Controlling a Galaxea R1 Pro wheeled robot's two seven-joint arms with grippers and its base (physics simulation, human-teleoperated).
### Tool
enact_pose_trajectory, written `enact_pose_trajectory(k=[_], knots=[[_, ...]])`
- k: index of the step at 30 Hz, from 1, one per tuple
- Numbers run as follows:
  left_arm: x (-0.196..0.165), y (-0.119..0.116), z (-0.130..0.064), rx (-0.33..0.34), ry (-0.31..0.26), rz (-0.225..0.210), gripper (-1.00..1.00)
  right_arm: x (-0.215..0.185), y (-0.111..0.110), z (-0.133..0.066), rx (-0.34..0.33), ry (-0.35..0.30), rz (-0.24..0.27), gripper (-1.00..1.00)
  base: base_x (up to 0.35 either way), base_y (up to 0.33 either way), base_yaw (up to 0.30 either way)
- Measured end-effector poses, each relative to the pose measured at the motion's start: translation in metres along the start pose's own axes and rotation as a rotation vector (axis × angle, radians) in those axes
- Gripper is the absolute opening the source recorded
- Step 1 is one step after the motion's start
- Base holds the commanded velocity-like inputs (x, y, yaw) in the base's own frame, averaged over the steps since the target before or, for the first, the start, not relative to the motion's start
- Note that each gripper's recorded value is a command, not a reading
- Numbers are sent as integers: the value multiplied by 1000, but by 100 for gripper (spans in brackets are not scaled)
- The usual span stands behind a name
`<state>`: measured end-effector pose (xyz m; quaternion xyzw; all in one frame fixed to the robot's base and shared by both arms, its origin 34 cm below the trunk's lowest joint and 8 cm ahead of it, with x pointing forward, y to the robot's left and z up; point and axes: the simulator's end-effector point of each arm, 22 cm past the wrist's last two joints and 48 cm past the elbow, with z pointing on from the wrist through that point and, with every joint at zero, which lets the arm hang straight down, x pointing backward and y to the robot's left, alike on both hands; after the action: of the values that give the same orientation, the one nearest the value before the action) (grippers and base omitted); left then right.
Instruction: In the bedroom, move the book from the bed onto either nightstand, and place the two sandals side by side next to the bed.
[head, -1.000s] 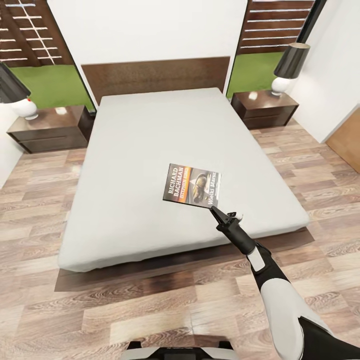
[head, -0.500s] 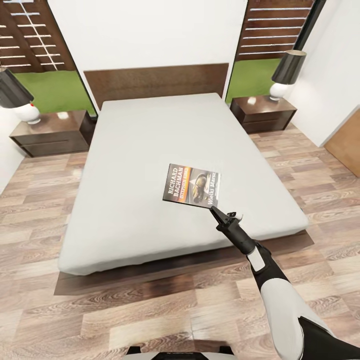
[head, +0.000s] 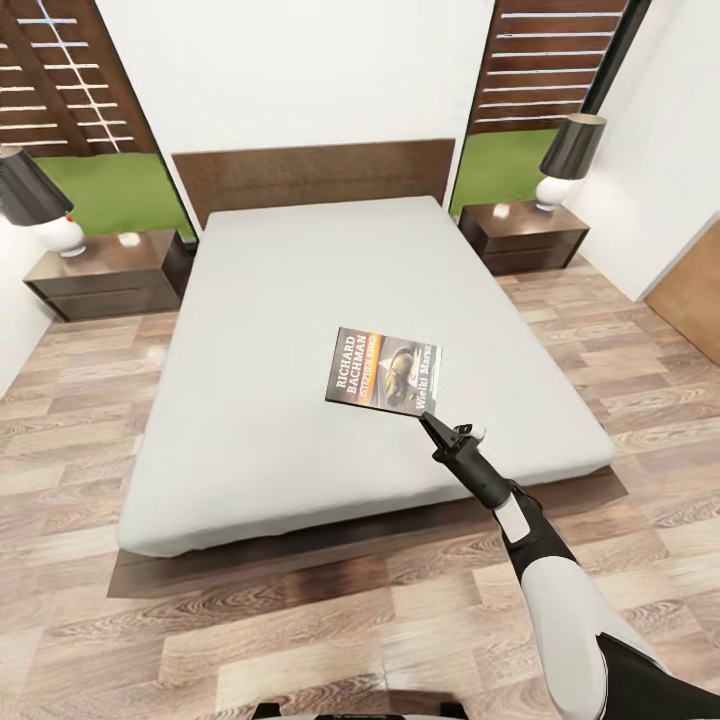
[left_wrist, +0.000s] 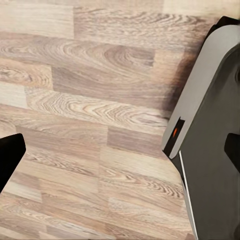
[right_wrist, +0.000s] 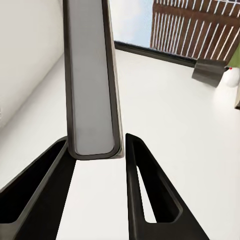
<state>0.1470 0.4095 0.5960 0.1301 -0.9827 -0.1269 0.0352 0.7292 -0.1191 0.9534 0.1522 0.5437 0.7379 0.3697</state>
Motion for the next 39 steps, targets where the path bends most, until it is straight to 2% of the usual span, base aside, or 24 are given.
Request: enact_pose_trajectory(k=[15,28,39], knots=[[-10,-3,-2,8,-24,-7,100,-3,13,6,-17,4,-18,-100,0,0,0],[-18,-8,-4,17,-45,-13,100,-6,11,12,30,3,-31,-100,0,0,0],[-25,-10,-6,23,-61,-17,100,-2,20,22,15,7,-32,-100,0,0,0]])
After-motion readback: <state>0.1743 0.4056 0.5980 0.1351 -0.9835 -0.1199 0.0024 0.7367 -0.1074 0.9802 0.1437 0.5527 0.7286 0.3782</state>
